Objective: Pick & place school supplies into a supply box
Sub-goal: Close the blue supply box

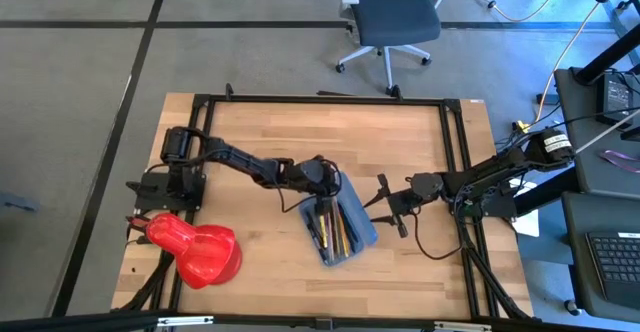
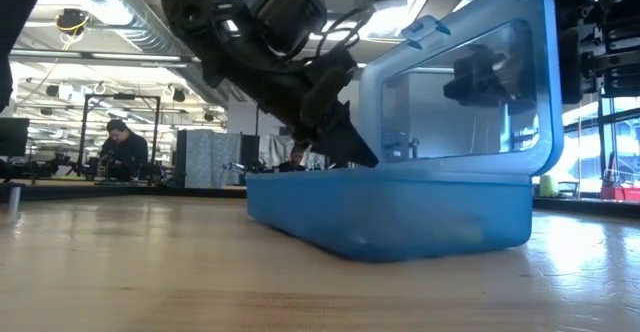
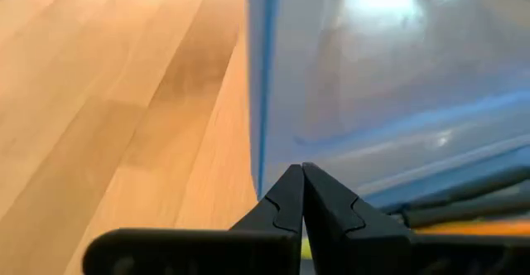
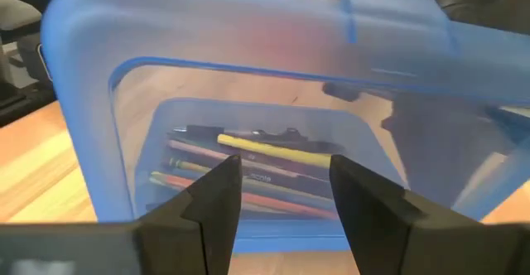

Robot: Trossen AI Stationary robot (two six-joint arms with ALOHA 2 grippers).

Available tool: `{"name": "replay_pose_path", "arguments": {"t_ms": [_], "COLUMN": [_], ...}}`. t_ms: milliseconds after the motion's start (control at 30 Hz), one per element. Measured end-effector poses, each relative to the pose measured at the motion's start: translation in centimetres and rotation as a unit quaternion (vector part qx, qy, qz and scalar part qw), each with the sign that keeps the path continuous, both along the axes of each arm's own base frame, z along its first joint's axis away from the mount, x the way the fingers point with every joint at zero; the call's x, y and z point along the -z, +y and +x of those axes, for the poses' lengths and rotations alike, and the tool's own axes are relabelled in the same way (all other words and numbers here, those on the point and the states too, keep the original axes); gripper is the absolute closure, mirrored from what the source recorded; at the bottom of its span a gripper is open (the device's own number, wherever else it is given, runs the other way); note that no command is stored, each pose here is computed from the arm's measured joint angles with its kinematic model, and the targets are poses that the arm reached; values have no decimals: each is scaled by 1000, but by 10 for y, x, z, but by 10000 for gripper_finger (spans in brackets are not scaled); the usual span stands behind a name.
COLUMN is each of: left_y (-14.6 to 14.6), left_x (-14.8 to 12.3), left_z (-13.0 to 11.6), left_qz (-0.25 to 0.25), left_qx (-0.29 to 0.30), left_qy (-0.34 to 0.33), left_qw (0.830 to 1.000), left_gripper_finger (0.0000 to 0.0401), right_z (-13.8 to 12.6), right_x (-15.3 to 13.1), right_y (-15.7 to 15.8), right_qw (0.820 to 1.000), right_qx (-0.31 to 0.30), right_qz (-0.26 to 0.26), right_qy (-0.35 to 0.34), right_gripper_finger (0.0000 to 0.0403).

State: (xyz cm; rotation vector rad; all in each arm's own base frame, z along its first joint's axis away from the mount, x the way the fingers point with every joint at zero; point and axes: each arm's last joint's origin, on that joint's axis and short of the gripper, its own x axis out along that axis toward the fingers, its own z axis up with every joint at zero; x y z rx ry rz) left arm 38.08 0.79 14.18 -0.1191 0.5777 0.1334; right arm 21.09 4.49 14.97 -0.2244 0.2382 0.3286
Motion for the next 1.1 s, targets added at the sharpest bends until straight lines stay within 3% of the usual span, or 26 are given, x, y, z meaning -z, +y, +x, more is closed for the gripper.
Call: {"name": "replay_pose_path", "arguments": {"t_ms": [133, 467, 1100], "left_y": [5, 5, 18], "left_x": [-8, -35, -37], "left_z": [6, 23, 24], "left_qz": [-11, 26, 36], "left_qx": [12, 34, 22], "left_qy": [-15, -57, -66], "left_qw": [1000, 997, 997], "left_gripper_finger": [398, 398, 398], "right_z": [0, 0, 1], "right_x": [0, 0, -3], "right_y": [0, 0, 0], "right_qw": [1000, 1000, 1000], "right_qx": [-1, -1, 0], "right_qz": [0, 0, 4], "right_qy": [0, 0, -17], "right_gripper_finger": [214, 214, 214]}}
